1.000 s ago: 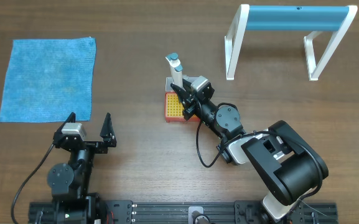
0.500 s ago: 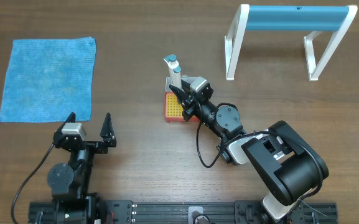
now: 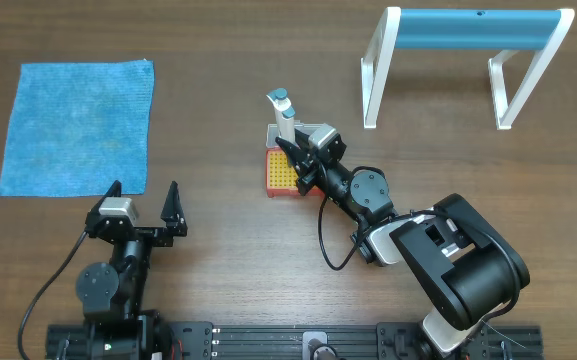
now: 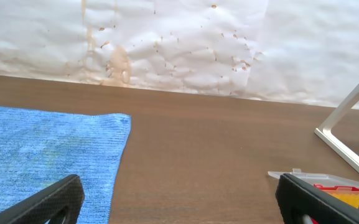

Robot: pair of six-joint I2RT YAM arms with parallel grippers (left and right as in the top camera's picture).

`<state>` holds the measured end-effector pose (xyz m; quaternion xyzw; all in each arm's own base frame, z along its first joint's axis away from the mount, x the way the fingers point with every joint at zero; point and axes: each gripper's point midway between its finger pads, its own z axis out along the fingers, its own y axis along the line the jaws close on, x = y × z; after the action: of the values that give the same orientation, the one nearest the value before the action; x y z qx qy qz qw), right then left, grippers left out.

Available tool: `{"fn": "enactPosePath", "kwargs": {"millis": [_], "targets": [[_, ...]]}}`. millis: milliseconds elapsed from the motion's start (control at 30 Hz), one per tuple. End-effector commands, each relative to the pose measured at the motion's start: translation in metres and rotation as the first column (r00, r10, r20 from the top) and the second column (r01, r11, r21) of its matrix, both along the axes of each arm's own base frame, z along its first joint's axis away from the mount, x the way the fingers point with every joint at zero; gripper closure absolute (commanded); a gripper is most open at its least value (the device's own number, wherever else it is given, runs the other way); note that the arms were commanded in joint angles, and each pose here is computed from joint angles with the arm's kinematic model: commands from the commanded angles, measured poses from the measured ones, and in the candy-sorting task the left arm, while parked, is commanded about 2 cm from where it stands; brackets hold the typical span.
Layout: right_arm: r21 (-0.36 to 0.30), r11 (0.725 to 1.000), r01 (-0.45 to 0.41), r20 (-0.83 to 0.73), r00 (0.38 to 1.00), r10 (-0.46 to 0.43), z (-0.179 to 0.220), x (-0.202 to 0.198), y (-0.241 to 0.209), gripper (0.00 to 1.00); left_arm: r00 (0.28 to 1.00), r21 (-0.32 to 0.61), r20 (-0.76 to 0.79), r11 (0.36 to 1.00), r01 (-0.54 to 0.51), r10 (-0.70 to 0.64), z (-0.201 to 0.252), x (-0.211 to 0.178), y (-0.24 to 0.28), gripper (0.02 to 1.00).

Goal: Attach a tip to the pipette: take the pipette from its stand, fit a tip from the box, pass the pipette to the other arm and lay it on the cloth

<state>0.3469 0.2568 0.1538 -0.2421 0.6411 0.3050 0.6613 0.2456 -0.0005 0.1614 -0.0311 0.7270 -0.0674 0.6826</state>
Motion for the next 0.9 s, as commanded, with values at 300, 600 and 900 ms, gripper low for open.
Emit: {"fn": "enactPosePath", "kwargs": {"millis": [300,600,900], "targets": [[-0.023,1.0,-0.022,-0.022,1.0,0.022,-0.007,-0.004,0.001,0.921,1.0,0.013,-0.001,1.0,-0.004,0.004,-0.001,0.0,0.001,0.023],[-0.057,0.998,-0.025,-0.084,0.996,0.02,-0.033,-0.007,0.0,0.919,1.0,0.013,-0.001,1.0,-0.004,0.004,-0.001,0.0,0.001,0.023],[-0.074,0.997,-0.028,-0.116,0.993,0.019,-0.054,-0.008,-0.001,0.921,1.0,0.013,-0.001,1.0,-0.004,0.004,-0.001,0.0,0.001,0.023]]}}
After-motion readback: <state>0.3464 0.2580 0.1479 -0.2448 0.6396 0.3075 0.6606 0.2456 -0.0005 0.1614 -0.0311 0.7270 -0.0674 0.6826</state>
